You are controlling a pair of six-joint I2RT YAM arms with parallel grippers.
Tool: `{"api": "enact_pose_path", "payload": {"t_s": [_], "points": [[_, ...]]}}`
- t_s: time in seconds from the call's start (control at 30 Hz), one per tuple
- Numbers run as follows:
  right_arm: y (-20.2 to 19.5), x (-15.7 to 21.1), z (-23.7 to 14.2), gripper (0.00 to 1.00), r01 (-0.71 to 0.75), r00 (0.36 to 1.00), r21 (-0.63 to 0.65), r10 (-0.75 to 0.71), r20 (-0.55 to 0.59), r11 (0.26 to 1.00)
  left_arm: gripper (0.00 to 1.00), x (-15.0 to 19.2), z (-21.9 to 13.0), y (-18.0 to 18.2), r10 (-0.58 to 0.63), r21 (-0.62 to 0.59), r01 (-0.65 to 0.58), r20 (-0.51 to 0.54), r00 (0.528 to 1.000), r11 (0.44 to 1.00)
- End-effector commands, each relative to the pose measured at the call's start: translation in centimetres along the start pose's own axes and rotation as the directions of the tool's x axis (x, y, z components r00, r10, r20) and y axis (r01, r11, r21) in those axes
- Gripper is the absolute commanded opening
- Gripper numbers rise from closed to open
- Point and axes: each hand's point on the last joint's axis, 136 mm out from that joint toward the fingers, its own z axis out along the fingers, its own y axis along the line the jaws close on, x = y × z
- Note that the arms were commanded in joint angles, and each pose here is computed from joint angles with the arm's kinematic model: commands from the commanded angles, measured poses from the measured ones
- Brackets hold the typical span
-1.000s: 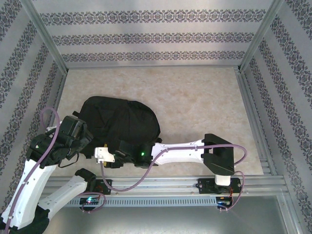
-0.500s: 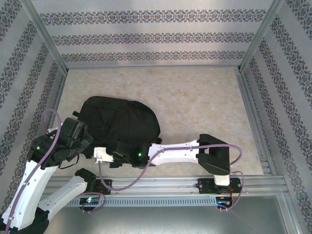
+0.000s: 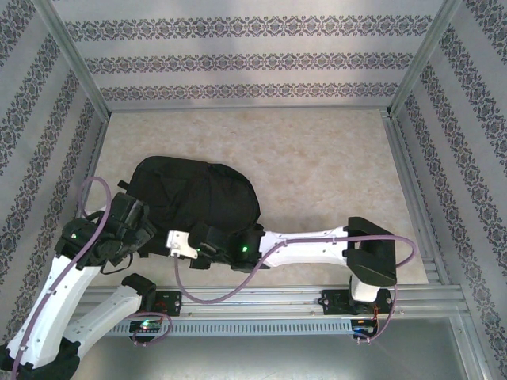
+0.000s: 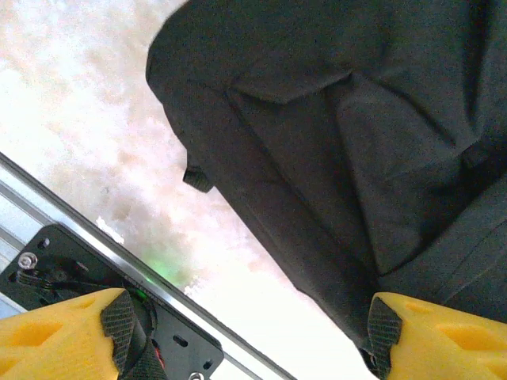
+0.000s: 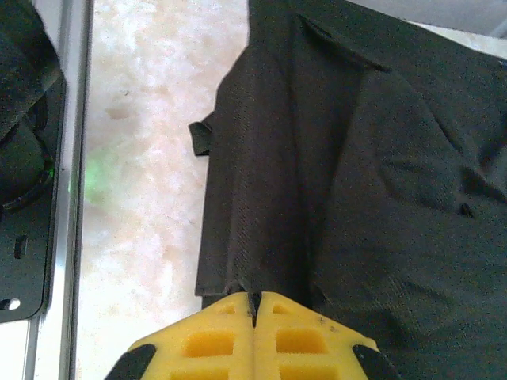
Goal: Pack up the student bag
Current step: Zip the student bag at the middle-left of the table.
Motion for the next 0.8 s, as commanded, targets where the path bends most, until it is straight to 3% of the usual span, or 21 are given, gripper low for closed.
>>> {"api": "enact_pose_path", "payload": {"t_s": [0.0, 0.43, 0.63, 0.77], "points": [[-0.9, 0.1, -1.4, 0.00, -0.115, 0.993, 0.003, 0.115, 0.025, 0.993, 0.79, 1.1, 1.2, -0.4, -0.053, 0.012, 0.054, -0.054, 0.997, 0.998], [-1.4, 2.7, -2.7, 0.00, -0.200, 0.980, -0.013, 0.200, -0.022, 0.980, 0.79, 1.0, 5.0, -2.3, -0.048, 0.035, 0.049, -0.038, 0.998, 0.998], [-1.9, 3.2, -3.5, 0.00, -0.229, 0.973, -0.005, 0.228, -0.027, 0.974, 0.70, 0.6, 6.7, -2.6, -0.041, 0.031, 0.041, -0.023, 0.999, 0.999], [-2.2, 3.8, -4.2, 0.00, -0.248, 0.968, 0.001, 0.248, -0.034, 0.969, 0.57, 0.7, 7.5, -2.5, -0.038, 0.018, 0.039, -0.032, 0.999, 0.999]]}}
